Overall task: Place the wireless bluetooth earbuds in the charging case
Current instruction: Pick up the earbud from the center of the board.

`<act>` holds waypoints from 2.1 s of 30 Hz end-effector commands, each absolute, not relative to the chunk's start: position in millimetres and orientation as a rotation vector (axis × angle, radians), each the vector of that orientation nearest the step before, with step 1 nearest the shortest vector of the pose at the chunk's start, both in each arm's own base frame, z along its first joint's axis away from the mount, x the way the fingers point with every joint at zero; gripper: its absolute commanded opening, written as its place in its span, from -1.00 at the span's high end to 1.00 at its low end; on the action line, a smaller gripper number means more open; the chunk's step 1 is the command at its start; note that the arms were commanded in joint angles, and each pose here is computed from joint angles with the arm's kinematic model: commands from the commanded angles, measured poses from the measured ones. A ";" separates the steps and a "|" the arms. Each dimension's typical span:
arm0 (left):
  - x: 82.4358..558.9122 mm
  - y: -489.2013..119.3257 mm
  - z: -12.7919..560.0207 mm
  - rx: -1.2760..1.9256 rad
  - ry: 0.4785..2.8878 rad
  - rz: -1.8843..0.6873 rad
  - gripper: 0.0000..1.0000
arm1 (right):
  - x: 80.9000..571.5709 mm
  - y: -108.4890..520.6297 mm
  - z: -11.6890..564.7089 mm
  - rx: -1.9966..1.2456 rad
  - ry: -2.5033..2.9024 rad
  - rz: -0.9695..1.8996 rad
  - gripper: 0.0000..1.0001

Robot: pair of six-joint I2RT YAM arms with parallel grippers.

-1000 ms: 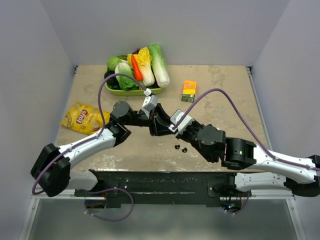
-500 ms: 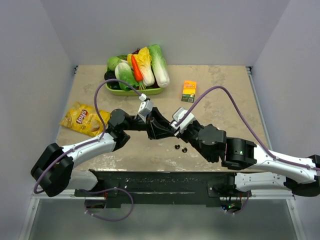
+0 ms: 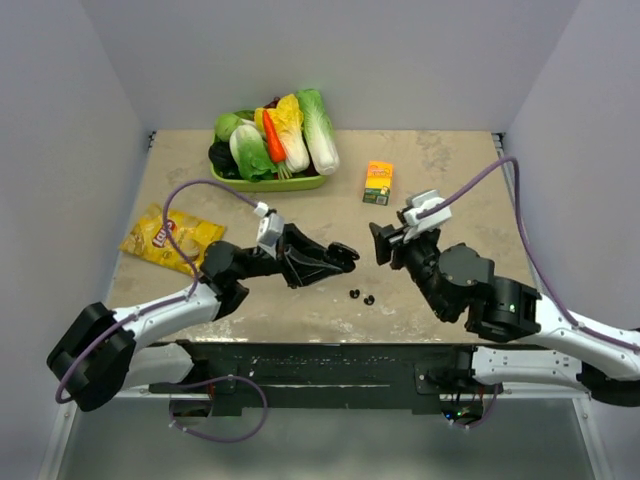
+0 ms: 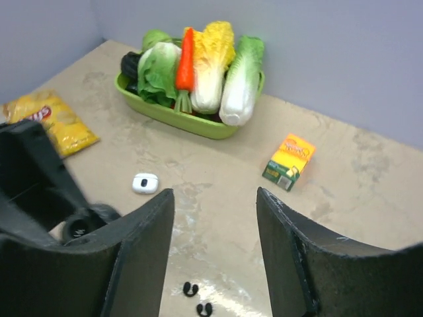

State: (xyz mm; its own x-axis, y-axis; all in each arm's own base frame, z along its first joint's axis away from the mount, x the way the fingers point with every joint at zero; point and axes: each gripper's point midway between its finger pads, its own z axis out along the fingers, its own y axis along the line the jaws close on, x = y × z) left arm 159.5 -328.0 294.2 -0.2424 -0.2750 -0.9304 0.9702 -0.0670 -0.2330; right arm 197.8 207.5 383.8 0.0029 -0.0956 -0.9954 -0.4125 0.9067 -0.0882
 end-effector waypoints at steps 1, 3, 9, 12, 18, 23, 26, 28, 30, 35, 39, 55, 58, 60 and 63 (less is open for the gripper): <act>161.0 -290.4 340.8 0.690 0.854 -1.294 1.00 | 231.1 164.5 340.6 -0.064 1.691 0.255 -0.14; 157.4 -277.9 336.6 0.611 0.811 -1.214 1.00 | 235.5 175.6 310.6 -0.099 1.769 0.335 -0.14; 126.7 -248.7 336.2 0.528 0.651 -1.131 1.00 | 232.2 219.5 204.7 -0.219 2.033 0.453 -0.03; 120.7 -236.4 331.4 0.491 0.627 -1.110 1.00 | 227.7 230.7 174.2 -0.245 2.099 0.484 -0.01; 120.5 -231.2 323.2 0.498 0.647 -1.071 1.00 | 217.1 234.6 118.8 -0.307 2.241 0.446 -0.02; 121.5 -227.5 322.7 0.489 0.655 -1.054 1.00 | 212.8 230.8 85.9 -0.258 2.297 0.430 0.09; 123.5 -228.1 321.7 0.481 0.667 -1.054 1.00 | 212.4 225.6 71.5 -0.175 2.312 0.422 0.46; 124.0 -227.9 321.0 0.477 0.673 -1.056 1.00 | 212.9 218.3 71.1 -0.118 2.291 0.417 0.39; 124.4 -228.4 319.5 0.476 0.680 -1.057 1.00 | 213.2 210.8 73.4 -0.088 2.274 0.401 0.28; 127.3 -231.7 316.0 0.479 0.703 -1.055 1.00 | 205.6 204.7 67.2 -0.080 2.295 0.404 0.58; 128.5 -235.4 313.9 0.482 0.718 -1.068 1.00 | 202.1 202.7 50.3 -0.045 2.348 0.377 1.00; 132.6 -242.0 305.2 0.483 0.761 -1.088 1.00 | 195.1 186.7 21.8 0.283 2.369 0.386 1.00; 132.4 -241.9 304.6 0.482 0.764 -1.091 1.00 | 200.7 186.3 22.2 0.284 2.358 0.358 1.00; 132.1 -240.9 305.3 0.480 0.761 -1.089 1.00 | 204.1 184.1 21.3 0.285 2.357 0.331 1.00; 132.6 -241.0 303.9 0.482 0.767 -1.087 1.00 | 210.1 183.3 22.1 0.275 2.350 0.304 1.00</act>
